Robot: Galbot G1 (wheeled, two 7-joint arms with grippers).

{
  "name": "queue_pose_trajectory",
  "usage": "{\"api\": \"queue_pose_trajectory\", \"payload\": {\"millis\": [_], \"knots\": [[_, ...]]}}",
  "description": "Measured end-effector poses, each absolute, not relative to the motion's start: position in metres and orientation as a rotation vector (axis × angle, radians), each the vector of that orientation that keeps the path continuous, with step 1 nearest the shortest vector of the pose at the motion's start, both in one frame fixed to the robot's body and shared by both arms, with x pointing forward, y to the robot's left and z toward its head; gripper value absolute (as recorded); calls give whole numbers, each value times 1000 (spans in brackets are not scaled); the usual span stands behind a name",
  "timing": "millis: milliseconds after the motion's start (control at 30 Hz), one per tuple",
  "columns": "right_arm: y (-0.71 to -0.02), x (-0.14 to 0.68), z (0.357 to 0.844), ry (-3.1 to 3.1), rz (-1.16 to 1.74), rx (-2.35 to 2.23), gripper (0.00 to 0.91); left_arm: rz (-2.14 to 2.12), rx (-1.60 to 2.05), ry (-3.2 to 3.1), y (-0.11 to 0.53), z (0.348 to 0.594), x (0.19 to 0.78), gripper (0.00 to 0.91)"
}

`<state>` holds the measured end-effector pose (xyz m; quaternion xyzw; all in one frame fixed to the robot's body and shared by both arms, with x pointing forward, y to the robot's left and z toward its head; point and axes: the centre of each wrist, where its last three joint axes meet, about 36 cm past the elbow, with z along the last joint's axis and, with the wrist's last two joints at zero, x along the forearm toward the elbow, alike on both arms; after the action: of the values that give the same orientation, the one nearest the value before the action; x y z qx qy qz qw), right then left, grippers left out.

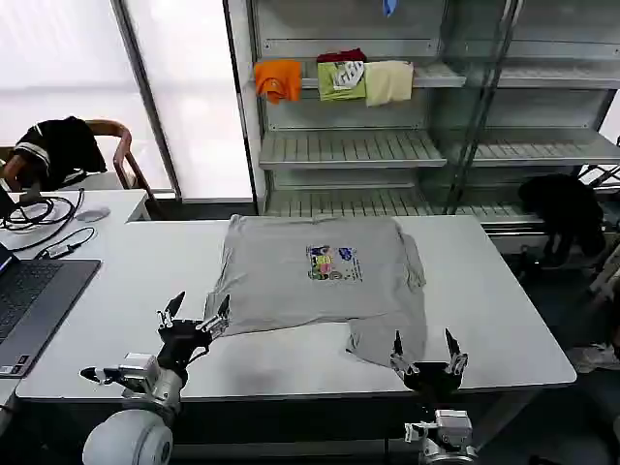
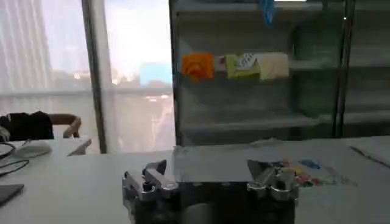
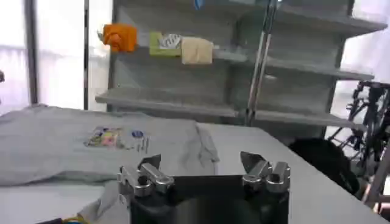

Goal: Fold and organize the clothes.

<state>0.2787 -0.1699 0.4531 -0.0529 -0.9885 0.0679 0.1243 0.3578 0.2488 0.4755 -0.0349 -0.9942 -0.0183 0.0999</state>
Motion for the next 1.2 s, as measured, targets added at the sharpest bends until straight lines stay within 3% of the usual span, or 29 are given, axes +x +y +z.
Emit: {"api": "queue_pose_trajectory", "payload": {"millis": [1200], "knots": [[-161, 293, 432, -2724, 117, -160, 907, -213, -131, -2721, 280, 425, 390, 907]]}}
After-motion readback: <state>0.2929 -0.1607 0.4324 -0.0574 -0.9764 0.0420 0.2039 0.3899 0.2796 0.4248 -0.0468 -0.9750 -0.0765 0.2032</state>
